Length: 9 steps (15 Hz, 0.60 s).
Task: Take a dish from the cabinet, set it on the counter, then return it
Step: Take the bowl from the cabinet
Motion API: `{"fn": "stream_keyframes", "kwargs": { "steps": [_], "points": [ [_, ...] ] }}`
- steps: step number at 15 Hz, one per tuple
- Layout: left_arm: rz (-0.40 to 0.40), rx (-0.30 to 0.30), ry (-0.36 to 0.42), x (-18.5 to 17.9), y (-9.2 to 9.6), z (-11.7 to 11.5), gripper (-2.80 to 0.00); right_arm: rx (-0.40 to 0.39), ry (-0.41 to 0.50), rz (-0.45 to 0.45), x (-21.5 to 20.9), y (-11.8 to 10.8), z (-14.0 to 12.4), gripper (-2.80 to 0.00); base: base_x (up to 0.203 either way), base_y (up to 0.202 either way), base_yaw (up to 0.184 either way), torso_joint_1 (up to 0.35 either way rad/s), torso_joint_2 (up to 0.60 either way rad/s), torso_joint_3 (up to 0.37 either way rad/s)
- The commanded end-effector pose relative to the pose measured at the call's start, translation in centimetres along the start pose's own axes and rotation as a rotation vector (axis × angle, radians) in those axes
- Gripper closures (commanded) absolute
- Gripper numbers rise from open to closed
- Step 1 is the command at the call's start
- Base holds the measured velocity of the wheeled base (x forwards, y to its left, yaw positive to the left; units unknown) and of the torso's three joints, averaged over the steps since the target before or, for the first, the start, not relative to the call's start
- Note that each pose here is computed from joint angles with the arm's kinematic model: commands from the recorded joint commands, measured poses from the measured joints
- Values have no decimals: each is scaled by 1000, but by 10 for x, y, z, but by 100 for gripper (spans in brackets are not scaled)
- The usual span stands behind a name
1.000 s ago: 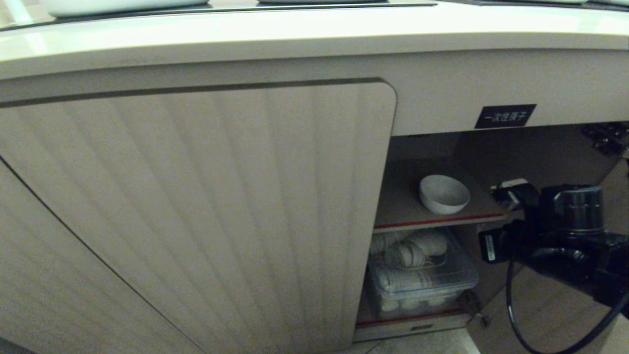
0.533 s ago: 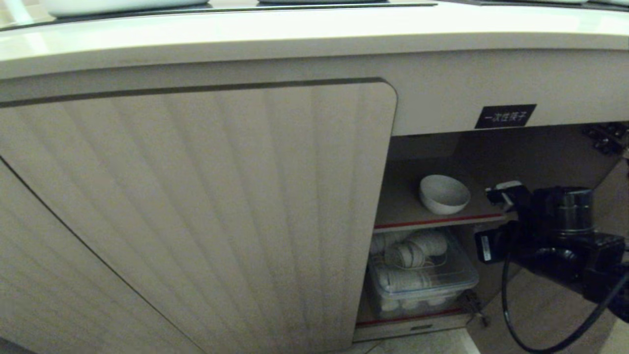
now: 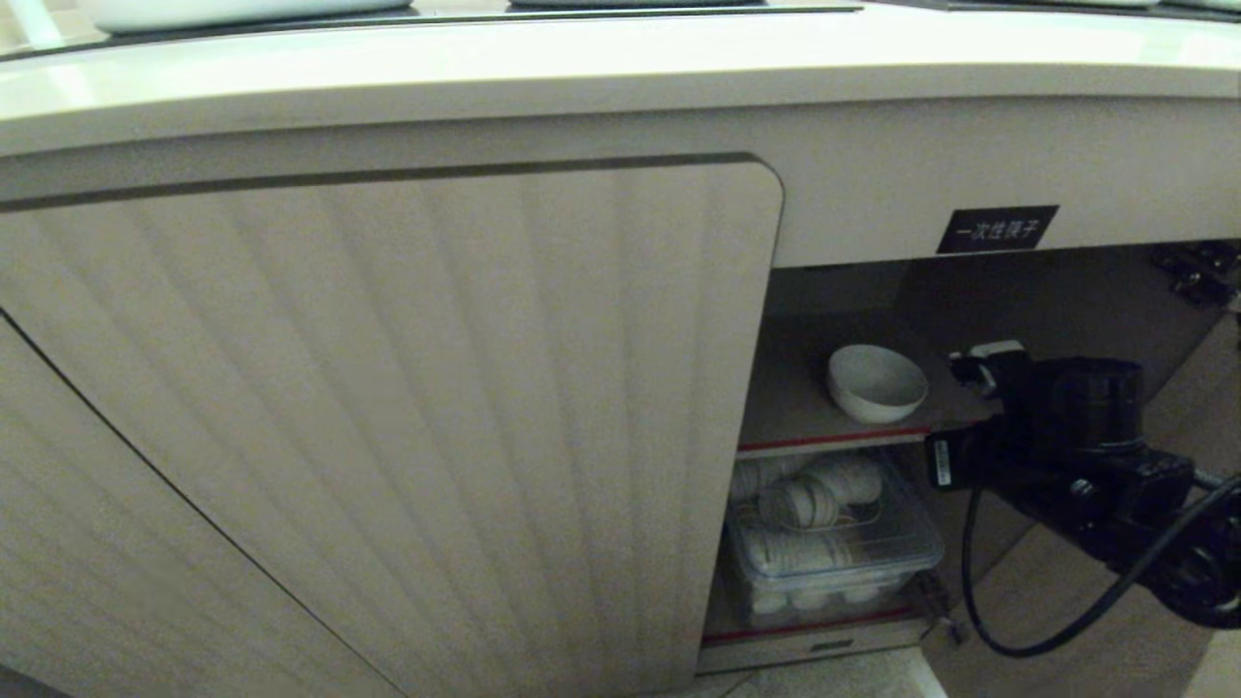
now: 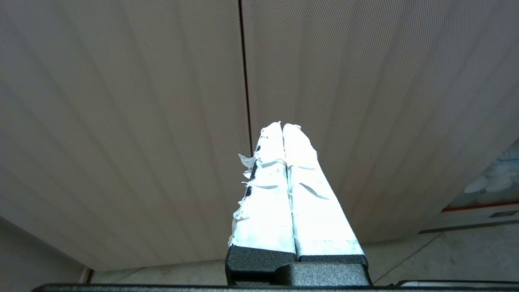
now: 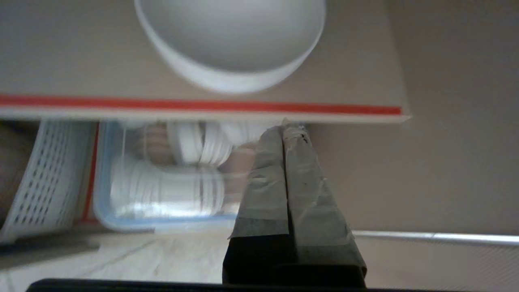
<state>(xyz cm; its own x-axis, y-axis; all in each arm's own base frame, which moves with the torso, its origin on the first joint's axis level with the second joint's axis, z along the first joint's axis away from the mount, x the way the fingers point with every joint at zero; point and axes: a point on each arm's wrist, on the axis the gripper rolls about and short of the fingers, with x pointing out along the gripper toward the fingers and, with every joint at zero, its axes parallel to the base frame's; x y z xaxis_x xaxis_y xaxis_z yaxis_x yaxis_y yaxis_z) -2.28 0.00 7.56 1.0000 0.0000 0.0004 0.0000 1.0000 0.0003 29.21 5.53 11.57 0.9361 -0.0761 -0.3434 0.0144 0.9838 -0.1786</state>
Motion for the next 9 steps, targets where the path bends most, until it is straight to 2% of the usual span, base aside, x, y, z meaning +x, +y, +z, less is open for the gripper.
{"fn": "stream_keyframes", "kwargs": {
  "steps": [1, 5, 9],
  "points": [
    [0, 0, 0, 0, 0, 0, 0, 1, -10, -8, 4, 2, -2, 0, 0, 0, 0, 0, 0, 0],
    [0, 0, 0, 0, 0, 0, 0, -2, -55, 0, 7, 8, 1, 0, 0, 0, 0, 0, 0, 0],
    [0, 0, 0, 0, 0, 0, 0, -11, -51, 3, 8, 9, -1, 0, 0, 0, 0, 0, 0, 0]
  ]
}}
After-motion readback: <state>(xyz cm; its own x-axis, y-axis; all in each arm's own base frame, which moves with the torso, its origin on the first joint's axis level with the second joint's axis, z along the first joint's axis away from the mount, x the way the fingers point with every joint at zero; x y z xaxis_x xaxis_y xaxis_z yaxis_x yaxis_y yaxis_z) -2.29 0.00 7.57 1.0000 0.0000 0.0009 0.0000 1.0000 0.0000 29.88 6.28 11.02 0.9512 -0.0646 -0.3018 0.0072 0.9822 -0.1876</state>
